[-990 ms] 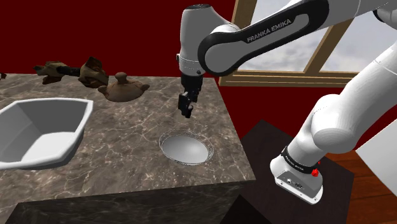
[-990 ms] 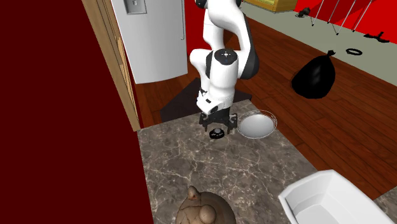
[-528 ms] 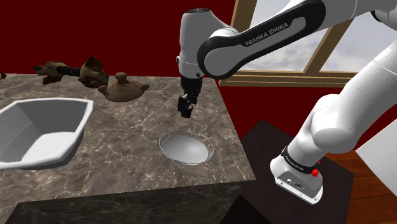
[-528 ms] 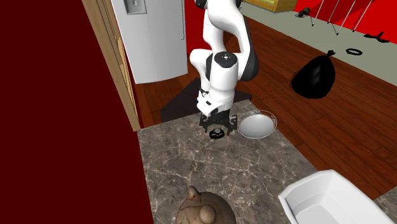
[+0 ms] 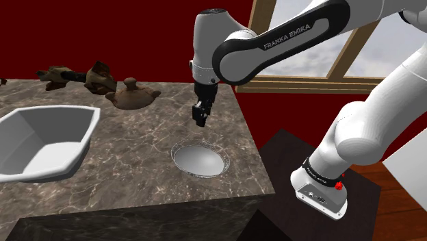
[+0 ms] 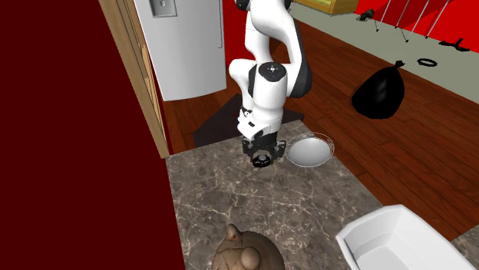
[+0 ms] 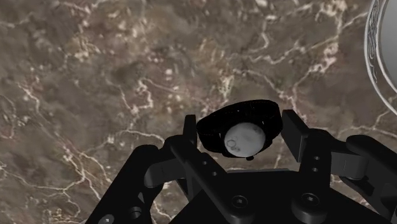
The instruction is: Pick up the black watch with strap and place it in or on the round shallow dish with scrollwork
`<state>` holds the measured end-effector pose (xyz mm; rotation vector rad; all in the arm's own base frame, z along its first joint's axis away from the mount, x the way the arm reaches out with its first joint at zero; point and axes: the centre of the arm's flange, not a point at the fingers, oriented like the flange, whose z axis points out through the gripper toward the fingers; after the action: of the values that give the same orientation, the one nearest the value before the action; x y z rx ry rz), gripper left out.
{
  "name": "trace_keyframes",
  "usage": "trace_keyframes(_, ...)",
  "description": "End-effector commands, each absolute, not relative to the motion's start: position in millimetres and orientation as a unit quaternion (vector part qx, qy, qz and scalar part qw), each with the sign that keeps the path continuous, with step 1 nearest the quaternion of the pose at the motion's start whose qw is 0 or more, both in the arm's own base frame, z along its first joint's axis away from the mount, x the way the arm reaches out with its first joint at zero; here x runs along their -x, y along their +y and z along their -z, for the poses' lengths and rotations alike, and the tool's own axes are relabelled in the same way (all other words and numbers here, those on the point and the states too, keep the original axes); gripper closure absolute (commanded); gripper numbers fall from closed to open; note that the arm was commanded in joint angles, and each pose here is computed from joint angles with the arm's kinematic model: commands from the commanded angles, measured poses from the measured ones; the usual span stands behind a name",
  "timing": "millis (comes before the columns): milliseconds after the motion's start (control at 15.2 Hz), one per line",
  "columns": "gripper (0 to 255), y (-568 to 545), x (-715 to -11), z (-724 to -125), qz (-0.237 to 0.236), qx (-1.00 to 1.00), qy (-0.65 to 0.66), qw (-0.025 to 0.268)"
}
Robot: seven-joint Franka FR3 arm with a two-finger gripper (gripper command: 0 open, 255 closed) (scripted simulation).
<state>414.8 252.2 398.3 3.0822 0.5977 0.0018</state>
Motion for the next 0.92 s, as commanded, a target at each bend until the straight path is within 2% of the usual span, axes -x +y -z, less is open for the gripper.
trace_keyframes(0,255,252.2,-414.7,-398.0,0.000,-0.982,0.190,0.001)
trace_keyframes(198,255,252.3,-414.6,-398.1,0.000,-0.982,0.190,0.001)
trace_keyframes(858,255,252.3,-414.6,-450.9,0.000,-0.982,0.190,0.001)
